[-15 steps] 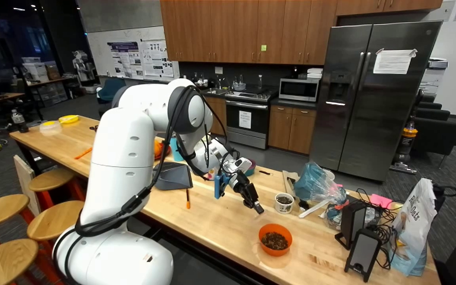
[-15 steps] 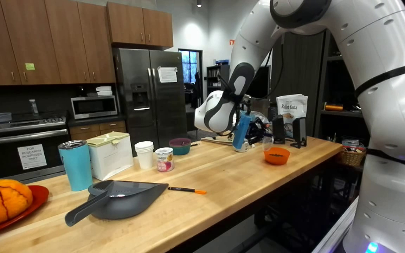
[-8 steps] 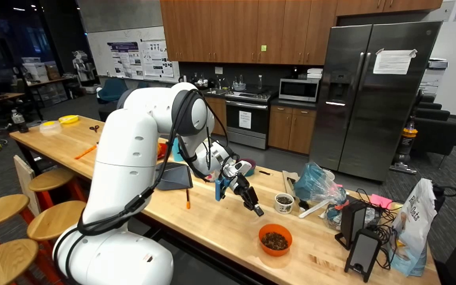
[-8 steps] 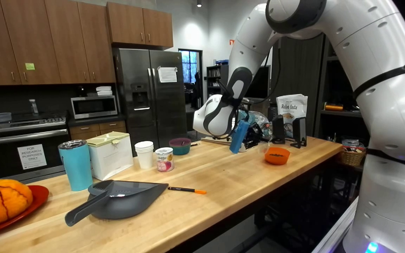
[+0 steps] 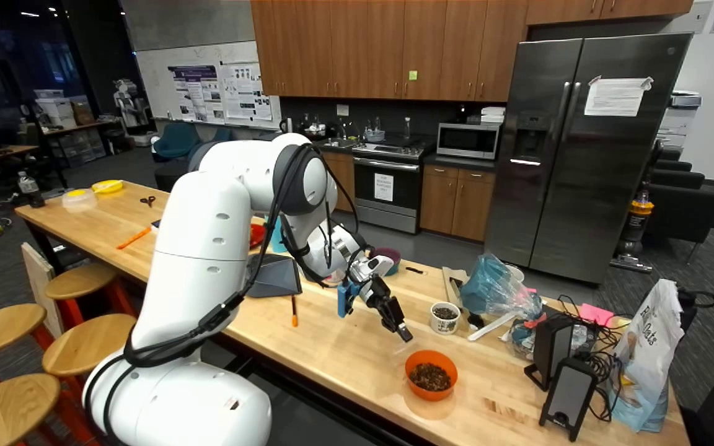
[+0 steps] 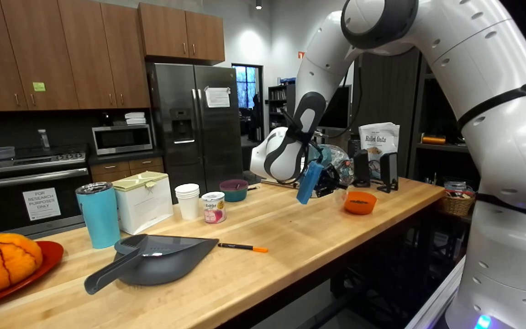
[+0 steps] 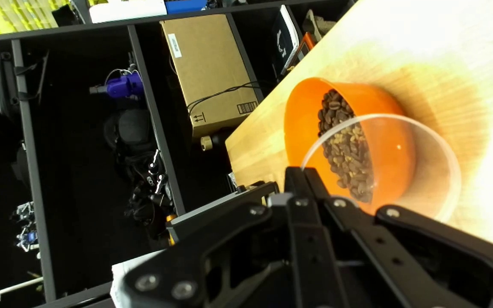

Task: Remove the lid from the can

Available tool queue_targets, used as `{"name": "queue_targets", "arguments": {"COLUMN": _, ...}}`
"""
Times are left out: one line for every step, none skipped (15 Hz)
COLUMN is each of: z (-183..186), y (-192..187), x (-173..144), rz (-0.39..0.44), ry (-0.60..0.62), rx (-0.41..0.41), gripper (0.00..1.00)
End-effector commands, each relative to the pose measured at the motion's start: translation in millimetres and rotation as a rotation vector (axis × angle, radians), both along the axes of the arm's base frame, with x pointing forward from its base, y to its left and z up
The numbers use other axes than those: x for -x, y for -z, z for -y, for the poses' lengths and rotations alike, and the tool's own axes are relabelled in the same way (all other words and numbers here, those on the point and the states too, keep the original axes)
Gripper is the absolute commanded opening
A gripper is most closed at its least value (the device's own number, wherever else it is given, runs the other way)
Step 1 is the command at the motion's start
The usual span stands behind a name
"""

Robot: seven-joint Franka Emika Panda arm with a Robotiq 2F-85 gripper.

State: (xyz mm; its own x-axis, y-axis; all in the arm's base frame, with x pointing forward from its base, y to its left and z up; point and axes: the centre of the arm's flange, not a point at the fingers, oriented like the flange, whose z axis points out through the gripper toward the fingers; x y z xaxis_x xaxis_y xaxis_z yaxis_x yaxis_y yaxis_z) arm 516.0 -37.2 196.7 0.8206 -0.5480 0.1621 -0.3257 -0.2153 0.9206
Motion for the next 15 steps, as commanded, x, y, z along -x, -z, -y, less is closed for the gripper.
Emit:
{"name": "queue_targets", "arguments": {"z": 2.1, "y": 2.9, "x": -1.1, "rz": 0.023, "ry": 0.009, "rx": -0.013, "gripper": 0.00}}
{"name": "queue_targets", "arguments": {"z": 0.9, "y": 1.8, "x": -1.0, "rz": 0.027, "ry": 0.010, "rx": -0.015, "gripper": 0.00}}
{"name": "queue_targets", "arguments": {"z": 0.0, "y": 1.5, "x": -1.5, "rz": 0.030, "ry": 0.008, "rx": -0.018, "gripper": 0.00}}
{"name": "queue_targets", "arguments": {"z": -1.1, "y": 1.7, "x": -2.2, "rz": 0.033, "ry": 0.005, "rx": -0.019, "gripper": 0.00}}
{"name": "queue_targets", "arguments": {"z": -2.4, "y": 0.7, "x": -2.4, "rz": 0.036, "ry": 0.002, "rx": -0.018, "gripper": 0.00}}
{"name": "queue_targets", "arguments": {"z": -3.5, "y": 1.5, "x": -3.2, "rz": 0.034, "ry": 0.000, "rx": -0.024, "gripper": 0.00}}
{"name": "queue_targets", "arguments": {"z": -4.3, "y": 1.0, "x": -3.6, "rz": 0.037, "ry": -0.002, "rx": -0.026, "gripper": 0.27}}
{"name": "queue_targets", "arguments": {"z": -5.0, "y": 1.2, "x": -4.6, "rz": 0.040, "ry": -0.002, "rx": -0.030, "gripper": 0.28}}
{"name": "queue_targets", "arguments": {"z": -5.5, "y": 0.6, "x": -4.9, "rz": 0.043, "ry": -0.002, "rx": -0.032, "gripper": 0.32}}
{"name": "queue_targets", "arguments": {"z": -5.7, "y": 0.7, "x": -5.4, "rz": 0.046, "ry": -0.001, "rx": -0.035, "gripper": 0.38}}
{"name": "queue_targets", "arguments": {"z": -5.7, "y": 0.3, "x": -5.6, "rz": 0.047, "ry": -0.001, "rx": -0.036, "gripper": 0.44}}
{"name": "queue_targets", "arguments": {"z": -5.5, "y": 0.5, "x": -5.9, "rz": 0.046, "ry": 0.000, "rx": -0.038, "gripper": 0.50}}
{"name": "queue_targets", "arguments": {"z": -5.3, "y": 1.0, "x": -5.9, "rz": 0.046, "ry": 0.001, "rx": -0.041, "gripper": 0.58}}
{"name": "queue_targets", "arguments": {"z": -5.2, "y": 0.9, "x": -5.8, "rz": 0.046, "ry": 0.002, "rx": -0.041, "gripper": 0.64}}
{"name": "queue_targets", "arguments": {"z": -5.2, "y": 1.3, "x": -5.8, "rz": 0.047, "ry": 0.002, "rx": -0.044, "gripper": 0.72}}
